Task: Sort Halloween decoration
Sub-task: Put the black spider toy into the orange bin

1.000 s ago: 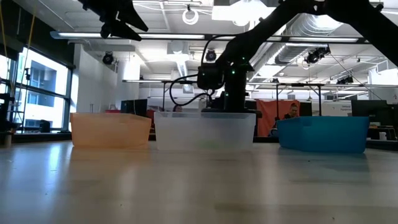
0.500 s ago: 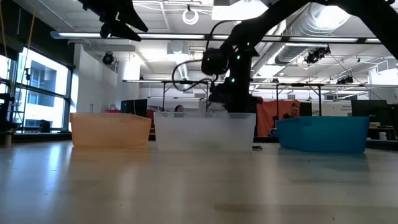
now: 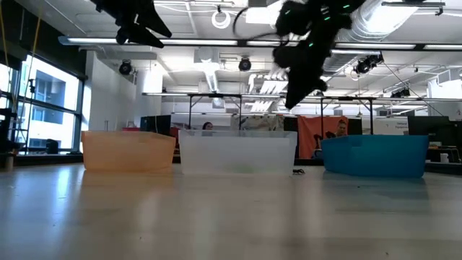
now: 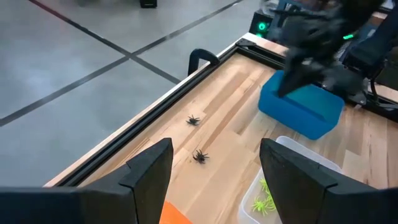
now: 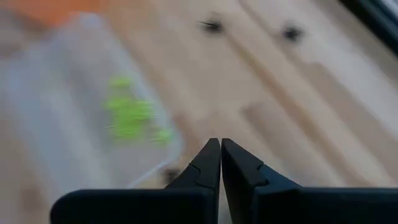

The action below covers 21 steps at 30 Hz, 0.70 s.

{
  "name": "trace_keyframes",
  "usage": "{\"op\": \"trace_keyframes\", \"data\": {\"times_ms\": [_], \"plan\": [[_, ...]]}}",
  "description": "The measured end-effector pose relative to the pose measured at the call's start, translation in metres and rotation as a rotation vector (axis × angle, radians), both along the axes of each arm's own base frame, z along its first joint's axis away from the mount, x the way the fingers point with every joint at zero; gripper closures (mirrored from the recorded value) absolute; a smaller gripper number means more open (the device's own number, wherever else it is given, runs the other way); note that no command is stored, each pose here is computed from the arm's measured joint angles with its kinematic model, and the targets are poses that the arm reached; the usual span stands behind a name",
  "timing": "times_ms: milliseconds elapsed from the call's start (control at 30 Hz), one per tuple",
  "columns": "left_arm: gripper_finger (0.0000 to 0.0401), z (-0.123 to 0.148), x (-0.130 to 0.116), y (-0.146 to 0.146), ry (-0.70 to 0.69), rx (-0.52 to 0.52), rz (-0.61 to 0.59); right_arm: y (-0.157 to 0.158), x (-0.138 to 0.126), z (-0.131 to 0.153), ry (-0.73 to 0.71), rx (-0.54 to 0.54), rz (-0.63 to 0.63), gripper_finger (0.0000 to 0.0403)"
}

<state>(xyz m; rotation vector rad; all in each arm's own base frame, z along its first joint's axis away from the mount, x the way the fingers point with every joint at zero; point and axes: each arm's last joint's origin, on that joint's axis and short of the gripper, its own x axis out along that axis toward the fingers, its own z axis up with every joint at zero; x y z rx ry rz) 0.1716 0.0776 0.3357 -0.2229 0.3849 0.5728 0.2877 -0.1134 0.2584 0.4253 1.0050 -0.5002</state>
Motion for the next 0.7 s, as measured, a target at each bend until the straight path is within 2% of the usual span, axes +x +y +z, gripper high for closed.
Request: {"op": "trace_keyframes", "data": {"times_ms": [100, 167, 300, 400, 533, 700], "plan": [[0.0174, 0.0, 0.0, 0.0, 0.0, 0.0, 0.0, 0.022, -0.023, 0.008, -0.153, 0.033, 0.064, 0.0391], [0.0174, 0.0, 0.0, 0.0, 0.0, 0.001, 0.001, 0.034, -0.034, 0.015, -0.231, 0.018, 0.112, 0.0391], [0.0174, 0.0, 0.0, 0.0, 0.0, 0.001, 0.001, 0.05, -0.049, 0.029, -0.315, -0.021, 0.172, 0.0391], [0.0174, 0.0, 0.0, 0.0, 0.001, 0.001, 0.001, 0.06, -0.049, 0.038, -0.345, -0.023, 0.216, 0.0391], [0.0174, 0.0, 0.0, 0.0, 0.0, 0.001, 0.001, 0.082, -0.041, 0.05, -0.382, -0.005, 0.341, 0.0391], [0.0174, 0.0, 0.0, 0.0, -0.001, 0.001, 0.001, 0.111, -0.032, 0.044, -0.344, 0.014, 0.473, 0.0391]]}}
